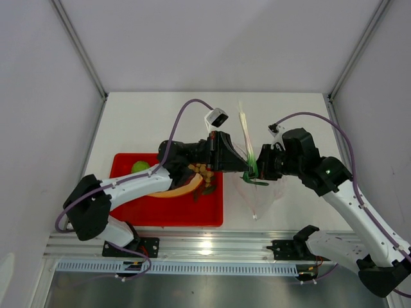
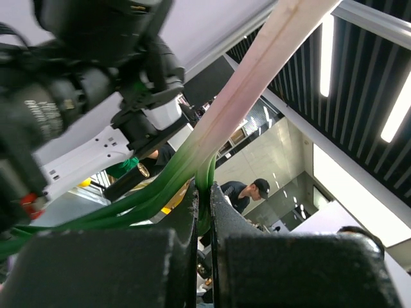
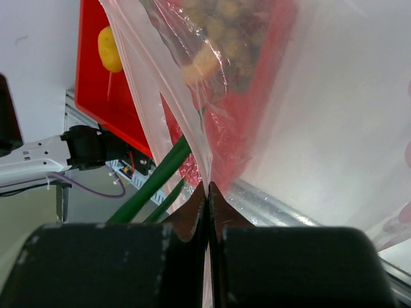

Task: Place the food in the zip-top bag and seal the zipper
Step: Place the fake vegetable in the zipper food storage bag.

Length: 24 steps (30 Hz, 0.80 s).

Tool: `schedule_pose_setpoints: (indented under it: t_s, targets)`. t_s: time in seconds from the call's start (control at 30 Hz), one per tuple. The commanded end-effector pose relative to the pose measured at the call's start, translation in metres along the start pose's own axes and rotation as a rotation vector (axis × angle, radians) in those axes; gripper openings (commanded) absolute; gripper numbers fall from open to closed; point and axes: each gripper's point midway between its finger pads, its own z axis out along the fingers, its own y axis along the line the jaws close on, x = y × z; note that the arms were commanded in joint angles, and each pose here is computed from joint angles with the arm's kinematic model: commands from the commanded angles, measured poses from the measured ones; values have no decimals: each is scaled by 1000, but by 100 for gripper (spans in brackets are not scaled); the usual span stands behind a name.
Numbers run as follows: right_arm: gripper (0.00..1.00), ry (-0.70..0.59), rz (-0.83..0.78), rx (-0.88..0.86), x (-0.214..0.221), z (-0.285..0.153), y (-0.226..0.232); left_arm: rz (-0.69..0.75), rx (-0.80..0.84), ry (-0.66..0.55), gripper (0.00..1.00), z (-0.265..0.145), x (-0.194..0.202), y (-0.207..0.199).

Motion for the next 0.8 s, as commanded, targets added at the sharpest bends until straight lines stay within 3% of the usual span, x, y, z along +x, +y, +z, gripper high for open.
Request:
schedule_pose_setpoints:
  t_s: [0.0,0.77]
  targets:
    - [0,-28,-21,-78,-5,-8,16,266,261,12,1,-11,7,-61]
    - [0,-12,-31,-73,1,-14,12,291,176,32,1,-44,16,-53]
